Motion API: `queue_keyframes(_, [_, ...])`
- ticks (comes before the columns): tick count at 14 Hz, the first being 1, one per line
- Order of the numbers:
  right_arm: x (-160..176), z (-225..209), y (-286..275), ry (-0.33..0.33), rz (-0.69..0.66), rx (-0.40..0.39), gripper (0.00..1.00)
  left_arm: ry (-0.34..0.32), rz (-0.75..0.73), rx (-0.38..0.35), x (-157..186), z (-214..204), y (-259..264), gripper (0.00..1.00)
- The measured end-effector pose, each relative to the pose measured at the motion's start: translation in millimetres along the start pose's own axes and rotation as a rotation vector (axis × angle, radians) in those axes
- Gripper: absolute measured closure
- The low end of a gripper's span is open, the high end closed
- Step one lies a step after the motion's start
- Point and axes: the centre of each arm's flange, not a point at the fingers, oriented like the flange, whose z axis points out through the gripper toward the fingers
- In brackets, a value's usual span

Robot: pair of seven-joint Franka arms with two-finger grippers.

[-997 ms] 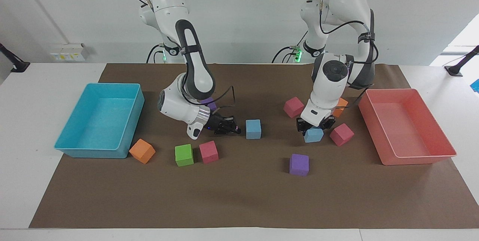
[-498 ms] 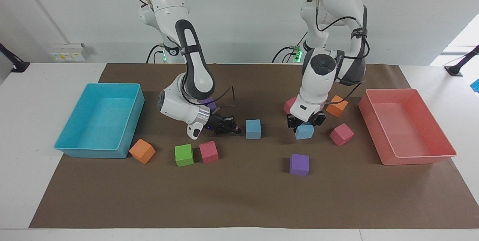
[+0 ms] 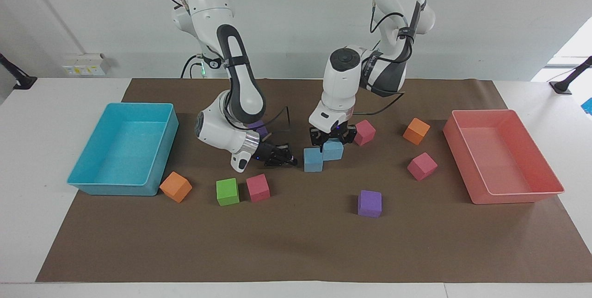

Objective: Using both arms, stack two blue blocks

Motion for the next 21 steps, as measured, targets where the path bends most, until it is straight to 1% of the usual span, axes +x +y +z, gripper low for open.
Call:
queue_keyframes(3, [-0.1, 0.0, 0.1, 0.0, 0.0, 0.0, 0.99, -0.003, -0.006, 0.001, 4.0, 4.9, 4.3, 0.42])
queue_keyframes(11, [-0.2, 0.1, 0.3, 0.0, 0.001, 0.0, 0.99, -0.011, 0.009, 0.005, -3.6, 6.3, 11.4, 0.42])
queue_keyframes(21, [-0.2, 0.1, 0.3, 0.0, 0.001, 0.0, 0.99, -0.02, 0.01, 0.014, -5.0, 9.7, 9.8, 0.42])
